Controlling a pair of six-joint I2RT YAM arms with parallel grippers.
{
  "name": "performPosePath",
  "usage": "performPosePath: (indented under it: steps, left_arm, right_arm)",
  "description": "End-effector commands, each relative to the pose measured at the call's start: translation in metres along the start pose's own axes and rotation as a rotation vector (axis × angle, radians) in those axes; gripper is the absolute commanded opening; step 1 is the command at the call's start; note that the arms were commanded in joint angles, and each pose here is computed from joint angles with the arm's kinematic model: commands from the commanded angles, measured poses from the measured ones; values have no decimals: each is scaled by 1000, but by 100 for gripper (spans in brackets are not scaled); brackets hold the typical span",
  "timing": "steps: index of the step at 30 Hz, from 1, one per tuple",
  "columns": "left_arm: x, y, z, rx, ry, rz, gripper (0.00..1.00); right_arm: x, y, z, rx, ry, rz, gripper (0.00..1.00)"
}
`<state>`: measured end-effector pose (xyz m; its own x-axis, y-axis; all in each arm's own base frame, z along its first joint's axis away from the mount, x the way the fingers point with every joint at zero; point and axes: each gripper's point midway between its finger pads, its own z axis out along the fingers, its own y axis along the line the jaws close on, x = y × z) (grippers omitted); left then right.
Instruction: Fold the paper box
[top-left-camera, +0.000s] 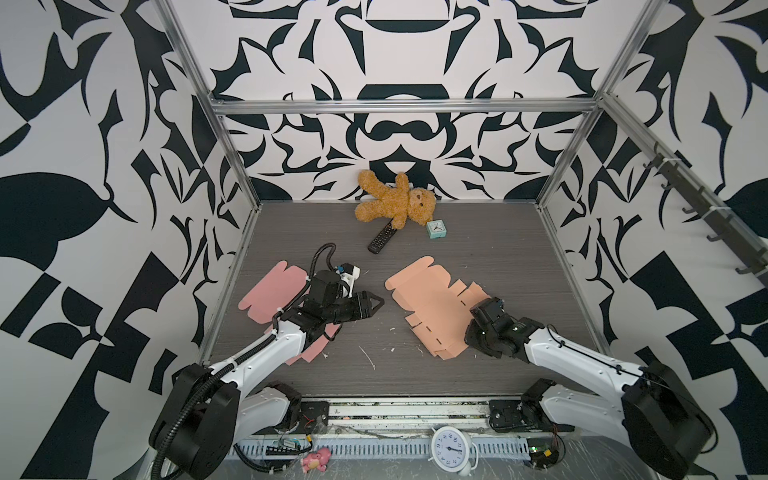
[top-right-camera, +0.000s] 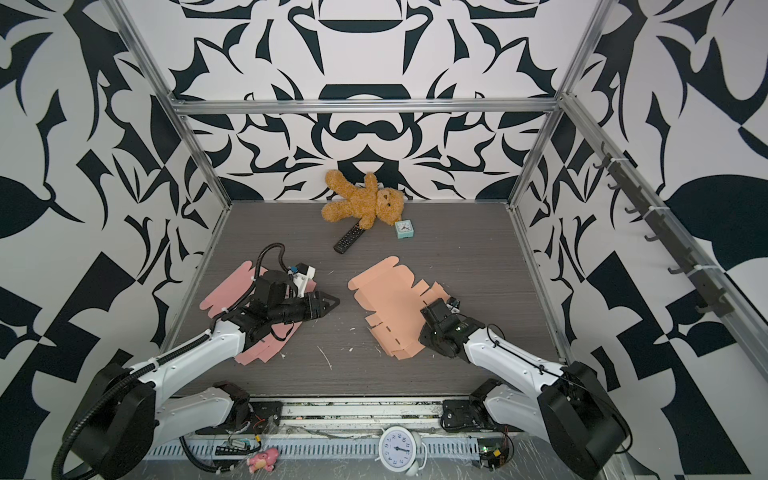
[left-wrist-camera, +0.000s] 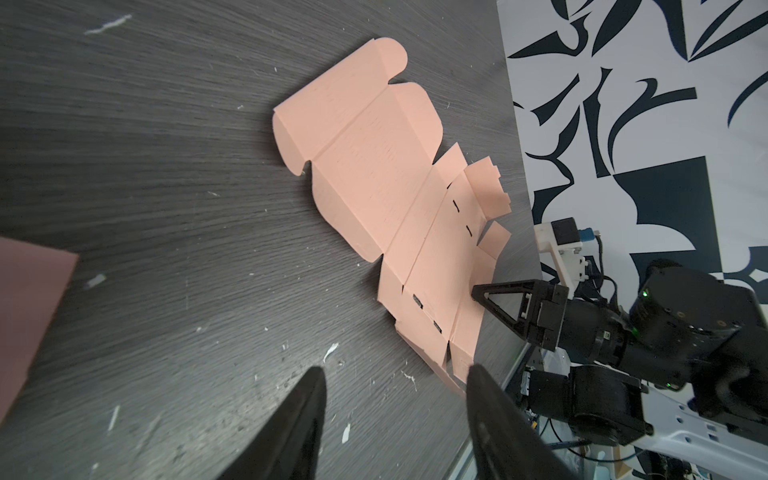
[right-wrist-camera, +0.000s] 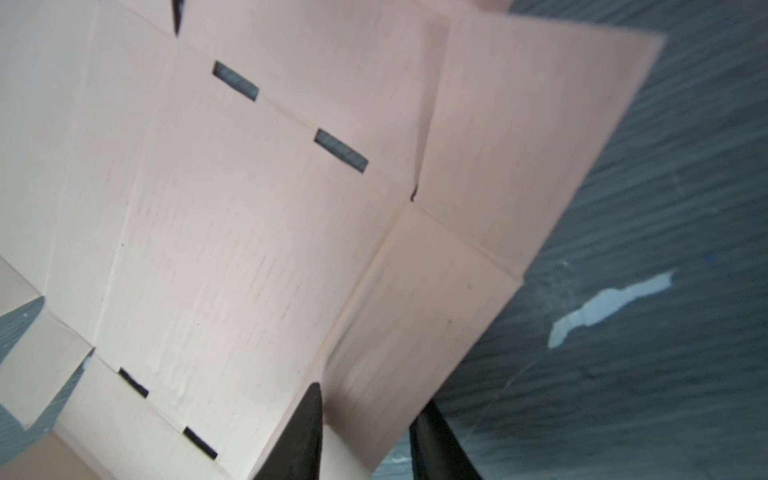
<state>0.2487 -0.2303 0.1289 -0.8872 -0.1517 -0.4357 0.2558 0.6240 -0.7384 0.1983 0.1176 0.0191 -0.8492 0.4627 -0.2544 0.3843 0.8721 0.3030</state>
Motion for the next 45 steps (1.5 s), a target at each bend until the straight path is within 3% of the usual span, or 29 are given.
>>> performPosePath:
  steps: [1,8,16,37,45]
  left_arm:
    - [0,-3,2,-15,35,30,57]
    - [13,-18,20,-3,129,104,56]
    - [42,-22,62,-63,238,138,40]
    - [90,-26,97,-88,360,163,36]
    - [119,-38,106,-68,401,173,34]
  right_arm:
    - [-4,-3,-3,42,-15,-32,33]
    - [-6,1,1,41,-14,-47,31]
    - [-17,6,-1,33,-45,-78,31]
    - [-57,32,14,26,-23,-158,35]
    - [-60,43,18,-40,24,-137,38]
